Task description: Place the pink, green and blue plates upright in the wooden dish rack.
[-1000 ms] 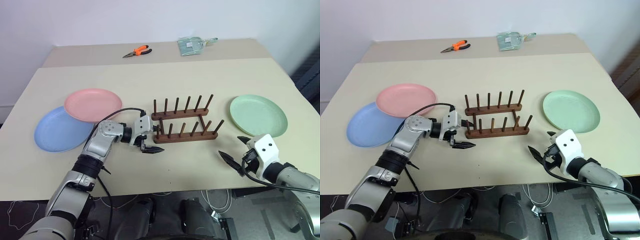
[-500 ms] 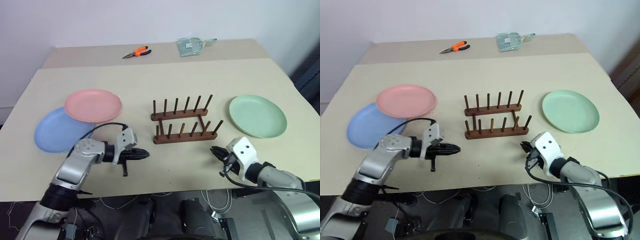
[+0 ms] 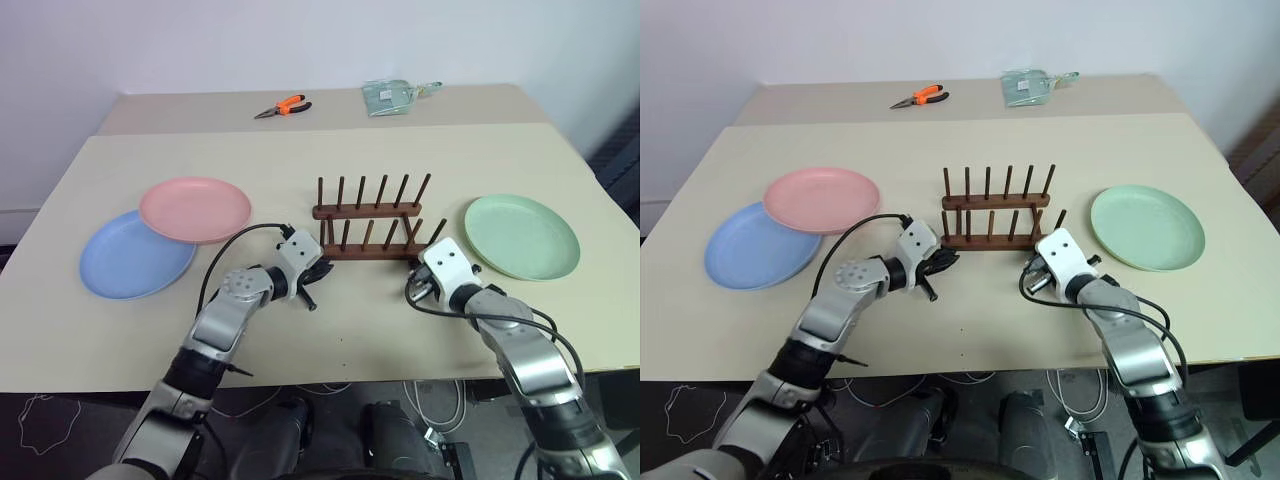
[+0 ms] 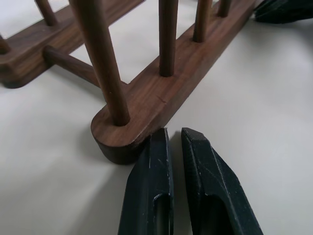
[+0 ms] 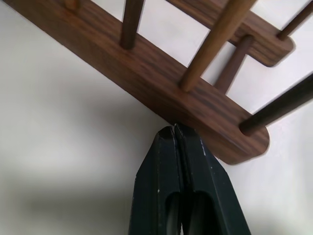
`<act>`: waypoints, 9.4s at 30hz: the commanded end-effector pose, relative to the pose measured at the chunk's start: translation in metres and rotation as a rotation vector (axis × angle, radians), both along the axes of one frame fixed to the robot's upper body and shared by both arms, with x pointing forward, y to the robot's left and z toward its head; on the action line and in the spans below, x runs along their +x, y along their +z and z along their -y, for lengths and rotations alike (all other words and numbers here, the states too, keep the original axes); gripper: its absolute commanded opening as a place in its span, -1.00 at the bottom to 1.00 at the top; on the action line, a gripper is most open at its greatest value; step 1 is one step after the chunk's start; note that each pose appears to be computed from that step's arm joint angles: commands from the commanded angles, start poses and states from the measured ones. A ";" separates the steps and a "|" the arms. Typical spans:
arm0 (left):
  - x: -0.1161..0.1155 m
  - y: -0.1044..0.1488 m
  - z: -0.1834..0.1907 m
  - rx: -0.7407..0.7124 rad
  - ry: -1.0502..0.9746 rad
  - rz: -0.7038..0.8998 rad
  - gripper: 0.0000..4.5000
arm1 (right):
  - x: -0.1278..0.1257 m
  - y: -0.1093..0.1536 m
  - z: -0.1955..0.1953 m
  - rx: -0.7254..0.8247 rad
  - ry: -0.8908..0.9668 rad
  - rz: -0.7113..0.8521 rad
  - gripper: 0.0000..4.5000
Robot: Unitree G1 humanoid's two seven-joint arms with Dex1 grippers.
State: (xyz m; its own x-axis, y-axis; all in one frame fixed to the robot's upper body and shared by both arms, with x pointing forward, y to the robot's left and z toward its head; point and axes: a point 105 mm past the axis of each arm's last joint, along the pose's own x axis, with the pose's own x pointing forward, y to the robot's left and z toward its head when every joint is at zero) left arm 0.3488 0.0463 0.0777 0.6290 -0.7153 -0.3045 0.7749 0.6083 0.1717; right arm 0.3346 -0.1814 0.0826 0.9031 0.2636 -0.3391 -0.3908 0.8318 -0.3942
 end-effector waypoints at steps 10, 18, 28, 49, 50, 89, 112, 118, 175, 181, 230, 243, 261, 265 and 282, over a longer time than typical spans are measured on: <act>0.009 -0.002 -0.018 0.007 0.001 0.006 -0.71 | 0.006 0.016 -0.001 0.044 0.050 0.040 -0.63; 0.024 0.093 -0.104 -0.177 0.317 0.246 0.90 | -0.031 0.039 -0.030 0.072 0.261 0.089 1.00; 0.010 0.147 -0.296 -0.163 1.375 0.369 0.98 | -0.021 0.031 -0.042 0.046 0.315 0.082 1.00; 0.008 0.076 -0.253 -0.643 1.253 -0.161 -0.98 | -0.017 0.033 -0.044 0.028 0.334 0.114 1.00; 0.010 0.078 -0.251 -0.645 1.240 -0.152 -0.98 | -0.017 0.033 -0.044 0.028 0.332 0.114 1.00; 0.038 0.073 -0.208 -0.635 1.109 -0.269 0.30 | -0.015 0.030 -0.042 -0.001 0.314 0.126 1.00; 0.038 0.209 -0.154 -0.644 0.724 0.229 -0.99 | -0.022 0.150 -0.071 -0.233 0.516 0.560 1.00; 0.037 0.227 -0.092 -0.571 0.535 0.245 -0.99 | -0.006 0.153 -0.103 -0.527 0.603 0.694 1.00; -0.050 0.125 -0.022 -0.204 -0.227 0.304 0.29 | -0.003 0.152 -0.006 0.720 0.255 0.231 -1.00; -0.052 0.121 -0.020 -0.198 -0.231 0.299 0.30 | 0.005 0.139 -0.001 0.681 0.220 0.194 -0.48; -0.037 0.096 -0.038 -0.133 -0.175 0.268 0.30 | -0.024 0.244 0.056 0.268 0.090 0.759 -0.98; -0.035 0.093 -0.051 -0.146 -0.122 0.269 0.30 | -0.050 0.243 -0.068 1.039 0.571 0.351 -0.98; -0.039 0.089 -0.048 -0.137 -0.131 0.255 0.30 | -0.013 0.202 -0.077 1.148 0.494 0.157 -0.98; -0.039 0.089 -0.047 -0.138 -0.136 0.252 0.30 | 0.000 0.194 -0.077 1.145 0.438 0.124 -0.98; -0.039 0.086 -0.053 -0.157 -0.112 0.213 0.73 | 0.004 0.191 -0.062 0.546 0.425 0.304 0.82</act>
